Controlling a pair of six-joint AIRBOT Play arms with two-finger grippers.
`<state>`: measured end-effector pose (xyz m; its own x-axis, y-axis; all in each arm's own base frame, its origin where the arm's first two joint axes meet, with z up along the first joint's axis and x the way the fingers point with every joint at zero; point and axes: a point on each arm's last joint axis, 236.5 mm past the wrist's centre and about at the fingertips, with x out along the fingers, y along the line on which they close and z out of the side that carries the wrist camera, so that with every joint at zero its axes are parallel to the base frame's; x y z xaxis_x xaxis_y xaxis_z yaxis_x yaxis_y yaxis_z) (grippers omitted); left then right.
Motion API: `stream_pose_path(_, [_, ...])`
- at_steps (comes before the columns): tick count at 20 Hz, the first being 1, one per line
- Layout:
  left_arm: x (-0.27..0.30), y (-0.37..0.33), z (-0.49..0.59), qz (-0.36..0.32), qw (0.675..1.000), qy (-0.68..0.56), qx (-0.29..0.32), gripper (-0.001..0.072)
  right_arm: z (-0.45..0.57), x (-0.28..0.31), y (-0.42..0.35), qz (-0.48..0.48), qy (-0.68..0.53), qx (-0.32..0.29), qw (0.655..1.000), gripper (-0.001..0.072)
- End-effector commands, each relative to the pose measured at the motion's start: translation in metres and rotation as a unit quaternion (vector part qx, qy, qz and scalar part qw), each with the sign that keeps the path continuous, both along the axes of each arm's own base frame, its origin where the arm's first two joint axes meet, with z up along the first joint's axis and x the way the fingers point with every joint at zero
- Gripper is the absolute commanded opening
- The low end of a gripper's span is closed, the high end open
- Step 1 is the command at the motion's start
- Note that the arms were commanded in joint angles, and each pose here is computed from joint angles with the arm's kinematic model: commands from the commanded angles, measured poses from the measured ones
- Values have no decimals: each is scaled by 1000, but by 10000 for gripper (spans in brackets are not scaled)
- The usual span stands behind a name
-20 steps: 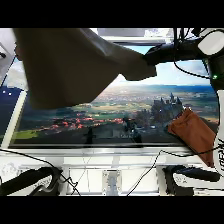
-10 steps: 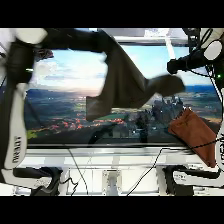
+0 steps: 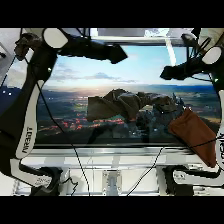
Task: Fold the shirts.
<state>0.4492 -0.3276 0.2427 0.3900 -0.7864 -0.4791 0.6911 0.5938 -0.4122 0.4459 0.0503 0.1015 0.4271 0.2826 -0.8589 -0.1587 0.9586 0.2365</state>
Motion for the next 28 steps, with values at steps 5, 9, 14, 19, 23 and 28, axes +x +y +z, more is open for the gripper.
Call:
stream_pose_path(5, [32,195,-93,177,953,140,204,638,-101,-62,102,74,132,107,983,483])
stream_pose_path(9, [30,237,-105,206,938,171,220,638,-108,-31,166,115,24,74,990,445])
stream_pose_path(14, [31,242,-118,206,933,188,227,638,-152,-36,187,89,76,88,989,426])
stream_pose_path(19, [30,235,-183,181,913,279,235,638,-163,-32,197,69,84,108,988,425])
stream_pose_path(23, [32,233,-215,170,904,312,239,638,-165,-27,199,58,80,117,988,320])
stream_pose_path(28, [38,231,-224,173,905,311,234,638,-146,7,188,28,13,120,992,21])
